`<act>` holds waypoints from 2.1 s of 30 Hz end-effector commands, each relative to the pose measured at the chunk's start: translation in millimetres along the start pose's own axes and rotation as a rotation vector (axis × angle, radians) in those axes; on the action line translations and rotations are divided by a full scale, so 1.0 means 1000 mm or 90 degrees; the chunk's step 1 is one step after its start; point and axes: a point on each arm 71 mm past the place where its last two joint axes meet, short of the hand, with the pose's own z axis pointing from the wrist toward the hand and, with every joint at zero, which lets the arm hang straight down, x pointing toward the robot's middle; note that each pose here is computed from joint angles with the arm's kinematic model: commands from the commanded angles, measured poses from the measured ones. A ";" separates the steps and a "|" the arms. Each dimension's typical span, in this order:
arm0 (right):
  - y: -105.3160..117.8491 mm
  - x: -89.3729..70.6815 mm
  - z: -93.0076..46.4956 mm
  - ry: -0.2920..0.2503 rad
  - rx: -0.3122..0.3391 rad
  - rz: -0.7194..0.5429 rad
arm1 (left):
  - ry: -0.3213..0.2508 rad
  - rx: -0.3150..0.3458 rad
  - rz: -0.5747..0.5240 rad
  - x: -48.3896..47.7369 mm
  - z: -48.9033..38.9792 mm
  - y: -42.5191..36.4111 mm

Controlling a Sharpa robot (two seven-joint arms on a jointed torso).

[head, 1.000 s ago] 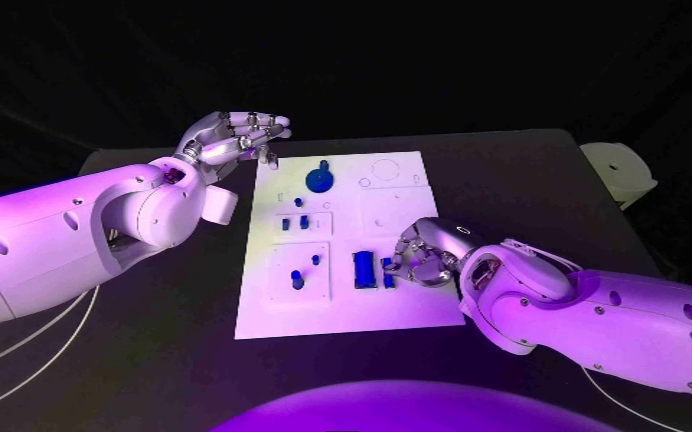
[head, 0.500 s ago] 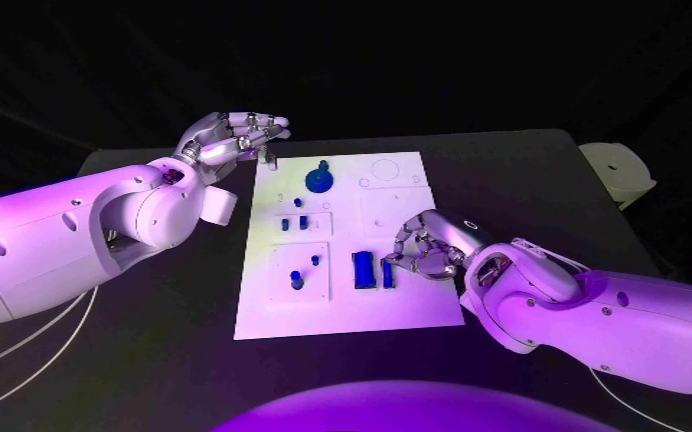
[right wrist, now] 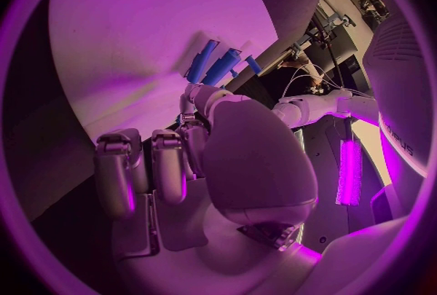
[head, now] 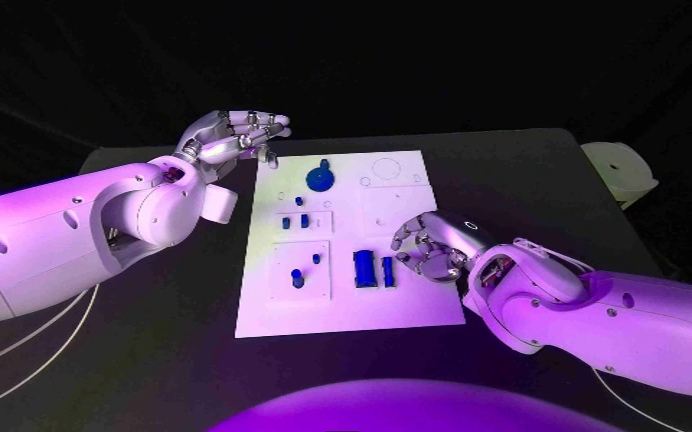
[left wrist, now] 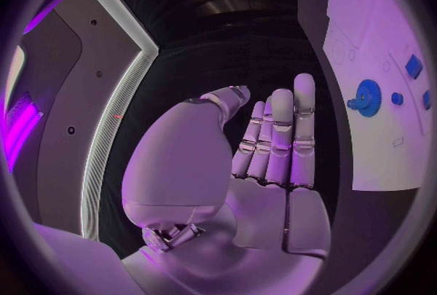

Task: Assemble the parts on the task board

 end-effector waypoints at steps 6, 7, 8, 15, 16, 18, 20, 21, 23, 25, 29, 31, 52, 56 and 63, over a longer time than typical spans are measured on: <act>0.005 0.005 -0.001 0.037 -0.031 -0.007 | 0.009 0.005 -0.003 0.0016 0.0002 -0.0012; 0.005 0.006 -0.001 0.039 -0.032 -0.006 | 0.009 0.005 -0.003 0.0016 0.0002 -0.0012; 0.005 0.006 -0.001 0.041 -0.031 -0.006 | 0.009 0.005 -0.003 0.0016 0.0002 -0.0012; 0.004 0.008 0.001 0.048 -0.027 -0.007 | 0.009 0.005 -0.004 0.0018 0.0003 -0.0012; 0.003 0.008 0.002 0.049 -0.026 -0.008 | 0.009 0.005 -0.004 0.0018 0.0003 -0.0012; 0.003 0.009 0.002 0.051 -0.024 -0.009 | 0.009 0.005 -0.004 0.0019 0.0004 -0.0012; 0.002 0.010 0.003 0.053 -0.023 -0.010 | 0.009 0.005 -0.004 0.0019 0.0004 -0.0011; 0.002 0.010 0.004 0.054 -0.022 -0.011 | 0.009 0.005 -0.004 0.0019 0.0004 -0.0011; 0.002 0.011 0.004 0.059 -0.022 -0.012 | 0.009 0.005 -0.003 0.0018 0.0004 -0.0011; 0.002 0.012 0.004 0.064 -0.022 -0.012 | 0.009 0.005 -0.003 0.0018 0.0004 -0.0011; 0.003 0.014 0.005 0.072 -0.021 -0.013 | 0.009 0.005 -0.003 0.0018 0.0004 -0.0011; 0.003 0.014 0.005 0.071 -0.017 -0.014 | 0.009 0.005 -0.003 0.0019 0.0004 -0.0011; 0.000 0.003 0.006 -0.039 0.011 -0.015 | 0.009 0.004 -0.003 0.0015 -0.0002 -0.0011; 0.000 0.004 0.006 -0.037 0.012 -0.016 | 0.009 0.003 -0.004 0.0015 -0.0003 -0.0012; -0.001 0.008 0.010 -0.022 0.019 -0.023 | 0.010 0.003 -0.004 0.0017 -0.0004 -0.0012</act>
